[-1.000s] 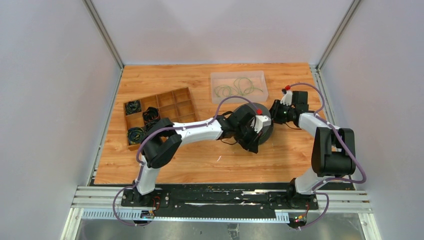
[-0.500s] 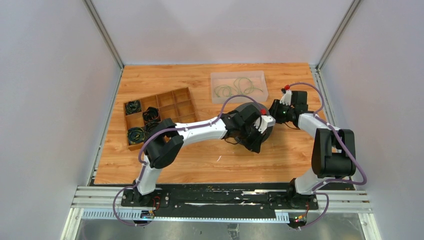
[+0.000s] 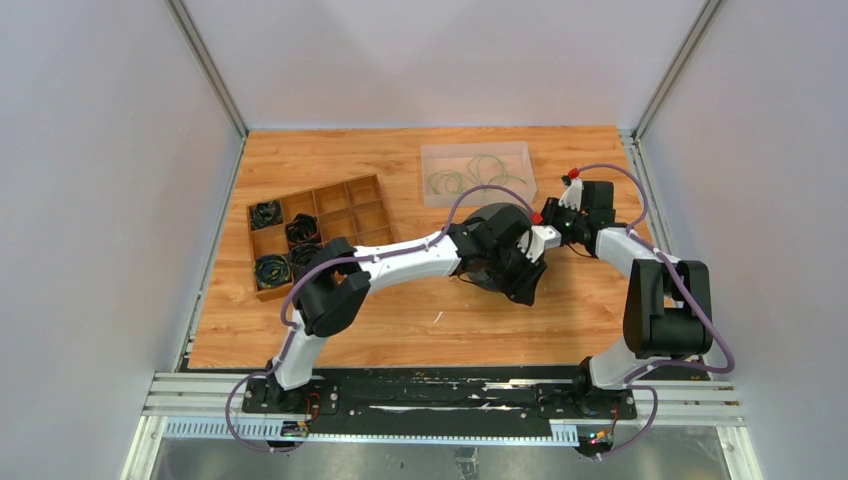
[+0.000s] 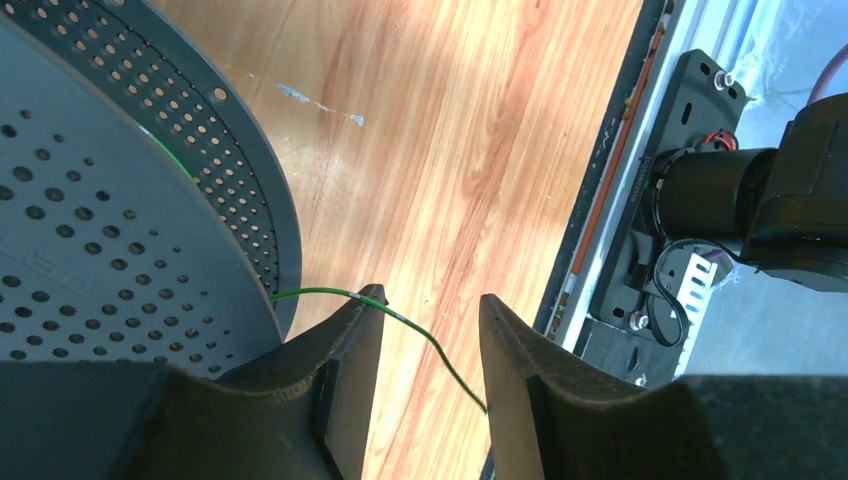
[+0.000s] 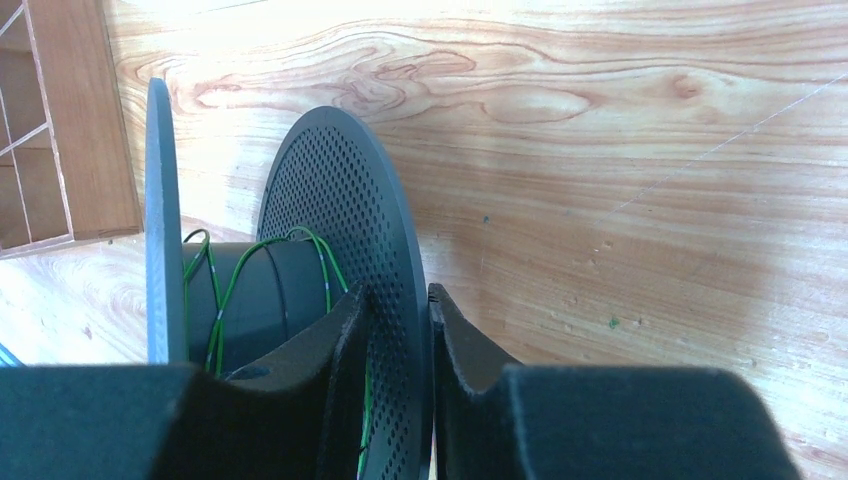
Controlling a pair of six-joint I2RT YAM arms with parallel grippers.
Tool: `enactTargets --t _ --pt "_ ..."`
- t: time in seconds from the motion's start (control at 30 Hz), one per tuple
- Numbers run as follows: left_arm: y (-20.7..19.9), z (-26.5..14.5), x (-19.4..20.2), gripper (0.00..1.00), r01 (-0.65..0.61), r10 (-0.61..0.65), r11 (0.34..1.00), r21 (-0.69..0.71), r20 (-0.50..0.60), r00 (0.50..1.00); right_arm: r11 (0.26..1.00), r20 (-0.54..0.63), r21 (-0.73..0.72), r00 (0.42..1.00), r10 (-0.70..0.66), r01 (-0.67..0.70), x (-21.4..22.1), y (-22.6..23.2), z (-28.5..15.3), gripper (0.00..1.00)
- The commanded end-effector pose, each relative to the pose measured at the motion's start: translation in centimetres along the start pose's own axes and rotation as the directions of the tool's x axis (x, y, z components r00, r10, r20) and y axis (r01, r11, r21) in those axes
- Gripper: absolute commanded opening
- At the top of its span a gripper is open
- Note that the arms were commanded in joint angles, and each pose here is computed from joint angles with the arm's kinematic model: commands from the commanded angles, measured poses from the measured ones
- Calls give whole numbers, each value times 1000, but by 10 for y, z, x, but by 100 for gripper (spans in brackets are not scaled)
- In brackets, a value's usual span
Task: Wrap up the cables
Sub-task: Wrap the cable around the cable reel.
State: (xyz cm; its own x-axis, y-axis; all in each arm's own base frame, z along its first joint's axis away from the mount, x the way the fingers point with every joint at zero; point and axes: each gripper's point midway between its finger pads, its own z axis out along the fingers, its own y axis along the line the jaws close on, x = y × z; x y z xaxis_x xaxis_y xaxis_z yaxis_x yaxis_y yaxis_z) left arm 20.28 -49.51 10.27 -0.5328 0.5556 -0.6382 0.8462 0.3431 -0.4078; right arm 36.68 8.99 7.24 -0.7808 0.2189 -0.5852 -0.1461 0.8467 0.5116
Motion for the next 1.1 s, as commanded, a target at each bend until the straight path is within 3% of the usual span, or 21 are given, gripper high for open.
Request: enactTargets --t 0.0,0.43,0.83,1.07 --pt "20 10 4 48 -7 6 998 -67 -8 1000 998 -53 52 998 -32 35 20 -9 0 1" --pt "29 10 -14 54 -115 118 985 -130 20 993 998 -56 44 998 -37 39 21 -8 1 1" --pt "-8 7 -22 61 -81 80 996 28 54 995 997 -66 38 996 -62 65 24 -13 7 1" --pt "-23 0 -21 62 -153 149 987 58 64 987 996 -66 42 995 -80 83 23 -15 8 1"
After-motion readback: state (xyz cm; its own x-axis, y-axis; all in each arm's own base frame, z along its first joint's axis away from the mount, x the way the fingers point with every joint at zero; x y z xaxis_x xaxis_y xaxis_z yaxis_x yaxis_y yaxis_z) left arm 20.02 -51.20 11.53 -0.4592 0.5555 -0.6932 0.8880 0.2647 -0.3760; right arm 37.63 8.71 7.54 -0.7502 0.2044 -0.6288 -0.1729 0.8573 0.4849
